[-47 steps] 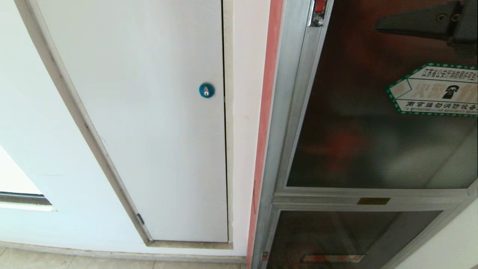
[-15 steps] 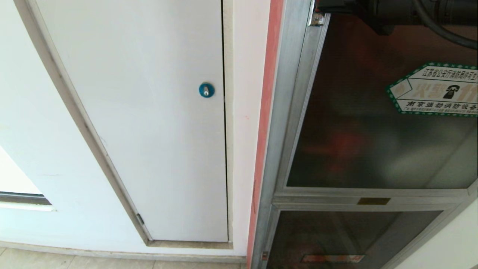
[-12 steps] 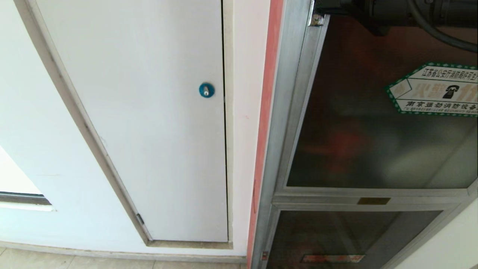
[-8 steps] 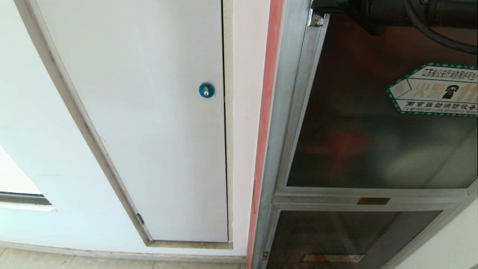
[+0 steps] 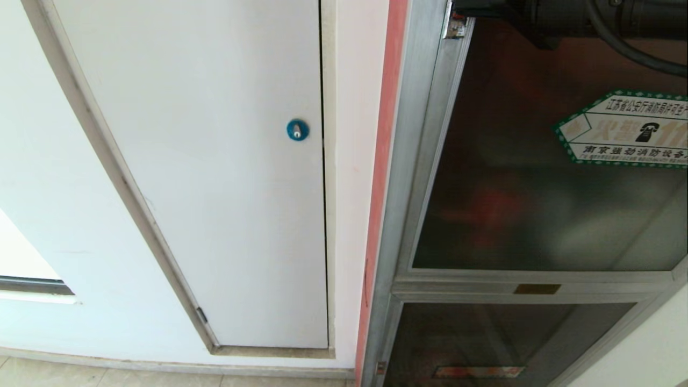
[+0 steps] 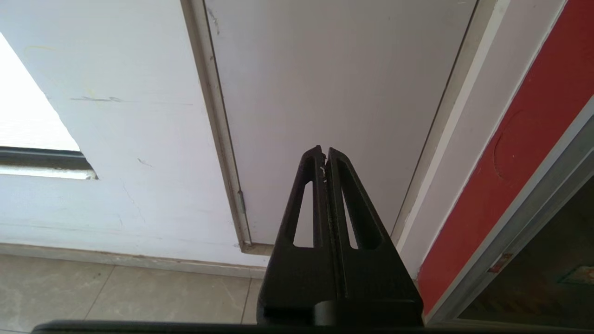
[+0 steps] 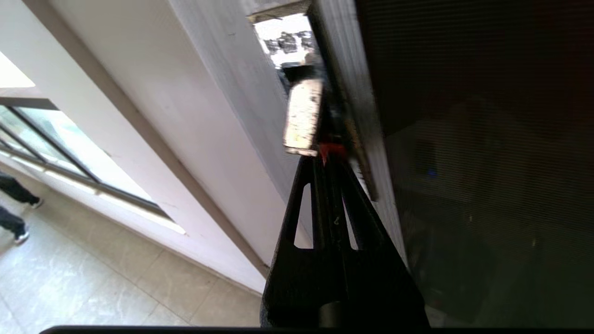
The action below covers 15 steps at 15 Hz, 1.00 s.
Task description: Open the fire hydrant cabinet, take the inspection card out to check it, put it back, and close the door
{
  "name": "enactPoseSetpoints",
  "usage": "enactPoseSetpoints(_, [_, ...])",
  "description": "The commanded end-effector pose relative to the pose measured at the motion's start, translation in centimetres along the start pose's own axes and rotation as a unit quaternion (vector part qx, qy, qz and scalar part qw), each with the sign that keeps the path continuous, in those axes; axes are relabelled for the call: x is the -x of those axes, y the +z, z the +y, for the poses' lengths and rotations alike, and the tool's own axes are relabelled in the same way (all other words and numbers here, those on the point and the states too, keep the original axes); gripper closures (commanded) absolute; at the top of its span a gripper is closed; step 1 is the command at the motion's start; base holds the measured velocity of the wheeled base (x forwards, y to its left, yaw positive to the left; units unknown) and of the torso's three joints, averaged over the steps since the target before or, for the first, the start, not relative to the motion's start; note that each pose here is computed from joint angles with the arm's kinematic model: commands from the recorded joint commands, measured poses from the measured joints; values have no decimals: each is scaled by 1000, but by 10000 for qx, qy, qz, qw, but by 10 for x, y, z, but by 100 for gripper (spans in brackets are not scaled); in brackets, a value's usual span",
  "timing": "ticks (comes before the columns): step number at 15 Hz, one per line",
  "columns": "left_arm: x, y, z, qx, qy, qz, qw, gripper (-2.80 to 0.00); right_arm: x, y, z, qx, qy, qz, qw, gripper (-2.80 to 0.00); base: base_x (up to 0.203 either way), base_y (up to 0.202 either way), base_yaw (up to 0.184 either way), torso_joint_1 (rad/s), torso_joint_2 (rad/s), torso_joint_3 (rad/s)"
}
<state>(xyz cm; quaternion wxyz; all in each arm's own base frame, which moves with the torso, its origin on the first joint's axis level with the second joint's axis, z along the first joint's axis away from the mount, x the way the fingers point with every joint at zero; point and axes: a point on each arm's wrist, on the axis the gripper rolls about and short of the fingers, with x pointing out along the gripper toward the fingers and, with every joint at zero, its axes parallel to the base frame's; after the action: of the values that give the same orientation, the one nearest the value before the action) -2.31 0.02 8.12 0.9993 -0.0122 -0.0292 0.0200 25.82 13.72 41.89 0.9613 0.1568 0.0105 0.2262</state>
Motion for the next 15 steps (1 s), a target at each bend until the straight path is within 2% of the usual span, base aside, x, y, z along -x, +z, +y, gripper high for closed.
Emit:
enactPoseSetpoints(1, [-1,-6,0,0,6,105,9999,0,-1,-2,-1,-13,-31,47,10000,0,0,0,0,0,0,0])
enactPoseSetpoints(15, [-1,-5,0,0,6,99,10000,0,-3,-2,-7,-39,-162,25,9999,0,0,0,0,0,0,0])
